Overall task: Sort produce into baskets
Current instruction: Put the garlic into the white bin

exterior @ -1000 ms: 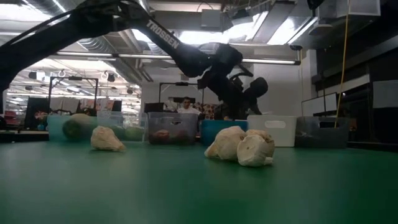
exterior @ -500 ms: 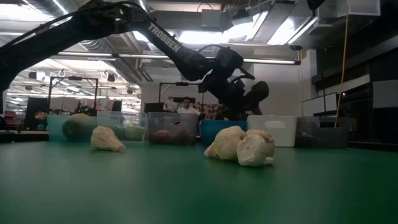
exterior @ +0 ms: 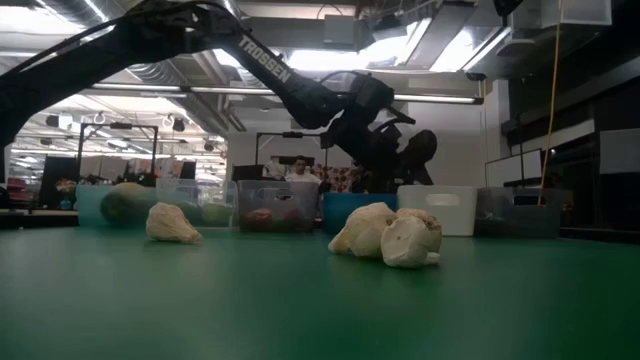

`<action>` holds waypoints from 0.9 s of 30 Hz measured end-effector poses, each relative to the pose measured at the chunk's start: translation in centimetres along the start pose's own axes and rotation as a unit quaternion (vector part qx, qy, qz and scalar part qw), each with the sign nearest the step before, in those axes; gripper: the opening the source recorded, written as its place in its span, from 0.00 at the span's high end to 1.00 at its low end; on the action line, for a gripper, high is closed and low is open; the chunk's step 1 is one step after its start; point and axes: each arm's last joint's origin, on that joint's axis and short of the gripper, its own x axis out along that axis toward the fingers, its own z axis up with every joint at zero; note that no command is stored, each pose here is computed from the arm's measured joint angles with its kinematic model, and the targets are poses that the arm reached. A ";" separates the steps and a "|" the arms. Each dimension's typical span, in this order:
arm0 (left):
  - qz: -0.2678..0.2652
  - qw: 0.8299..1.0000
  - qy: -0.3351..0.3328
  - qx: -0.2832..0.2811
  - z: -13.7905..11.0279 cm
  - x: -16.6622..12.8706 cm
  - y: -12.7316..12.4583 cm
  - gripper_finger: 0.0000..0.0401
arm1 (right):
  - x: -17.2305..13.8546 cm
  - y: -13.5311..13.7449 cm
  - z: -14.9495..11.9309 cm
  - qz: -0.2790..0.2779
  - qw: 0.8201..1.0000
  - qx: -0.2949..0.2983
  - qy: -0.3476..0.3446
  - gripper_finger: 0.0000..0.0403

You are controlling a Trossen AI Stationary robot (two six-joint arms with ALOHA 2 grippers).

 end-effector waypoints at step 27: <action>-0.101 0.939 0.044 0.326 10.8 -31.7 -10.6 0.30 | 0.0 0.0 -0.1 0.008 1.000 0.001 0.006 0.33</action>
